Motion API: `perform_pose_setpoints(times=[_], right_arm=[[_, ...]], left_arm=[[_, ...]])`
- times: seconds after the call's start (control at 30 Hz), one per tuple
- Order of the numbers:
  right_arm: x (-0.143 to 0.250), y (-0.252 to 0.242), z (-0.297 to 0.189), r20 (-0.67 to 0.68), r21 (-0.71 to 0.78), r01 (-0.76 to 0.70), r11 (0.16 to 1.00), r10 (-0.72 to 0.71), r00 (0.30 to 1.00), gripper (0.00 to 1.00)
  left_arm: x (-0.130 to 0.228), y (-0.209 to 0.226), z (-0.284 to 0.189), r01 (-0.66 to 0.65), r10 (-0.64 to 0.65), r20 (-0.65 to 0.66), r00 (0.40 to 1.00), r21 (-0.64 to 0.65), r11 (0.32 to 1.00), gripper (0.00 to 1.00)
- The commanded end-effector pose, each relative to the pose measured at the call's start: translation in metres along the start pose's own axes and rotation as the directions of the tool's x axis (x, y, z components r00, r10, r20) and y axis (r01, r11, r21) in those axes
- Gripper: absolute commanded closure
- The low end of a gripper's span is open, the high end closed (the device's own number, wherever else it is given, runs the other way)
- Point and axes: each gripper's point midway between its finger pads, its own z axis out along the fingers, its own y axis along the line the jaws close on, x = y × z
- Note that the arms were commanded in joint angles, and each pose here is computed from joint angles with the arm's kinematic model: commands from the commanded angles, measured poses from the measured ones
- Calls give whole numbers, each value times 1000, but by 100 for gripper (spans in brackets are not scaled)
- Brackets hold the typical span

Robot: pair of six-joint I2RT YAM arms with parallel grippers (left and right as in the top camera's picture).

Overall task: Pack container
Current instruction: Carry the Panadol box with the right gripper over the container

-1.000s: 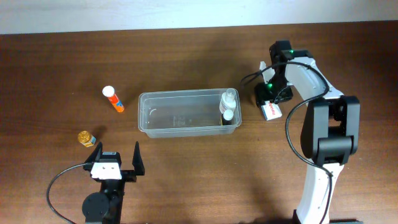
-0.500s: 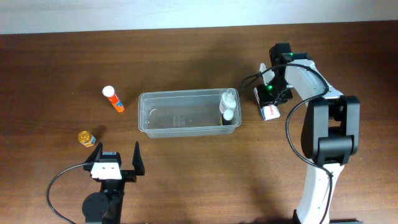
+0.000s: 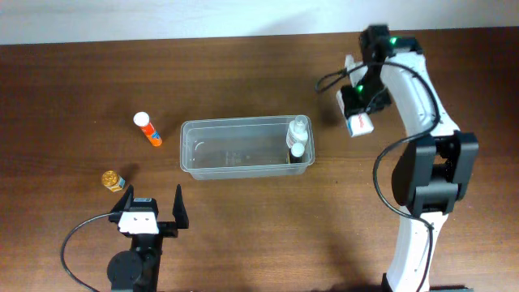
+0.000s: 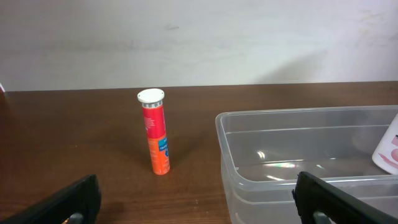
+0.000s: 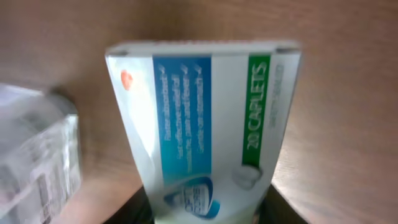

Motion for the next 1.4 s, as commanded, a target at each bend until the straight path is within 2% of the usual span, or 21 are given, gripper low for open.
perform_pose_setpoints(times=[0.0, 0.2, 0.3, 0.53, 0.7, 0.87, 1.1, 1.37], right_arm=[[-17, -3, -46, 88, 46, 43, 998, -47, 995, 64], [-24, 24, -98, 159, 65, 150, 987, -159, 974, 64], [-23, 68, -119, 187, 69, 303, 950, -311, 932, 64], [-9, 165, -120, 186, 58, 580, 813, -580, 793, 64], [8, 220, -117, 180, 48, 702, 711, -697, 694, 64], [34, 265, -109, 197, -53, 825, 562, -805, 560, 64], [53, 275, -80, 172, -174, 865, 471, -850, 498, 65], [58, 273, -32, 122, -220, 862, 456, -864, 489, 65]], left_arm=[[2, -2, 0, -15, 15, -1, 1000, 11, 1000, 0], [2, -2, 0, -15, 15, -1, 1000, 11, 1000, 1], [2, -2, 0, -15, 15, -1, 1000, 11, 1000, 1], [2, -2, 0, -15, 15, -1, 1000, 11, 1000, 1], [2, -2, 0, -15, 15, -1, 1000, 11, 1000, 1], [2, -2, 0, -15, 15, -1, 1000, 11, 1000, 1], [2, -2, 0, -15, 15, -1, 1000, 11, 1000, 1], [2, -2, 0, -15, 15, -1, 1000, 11, 1000, 0]])
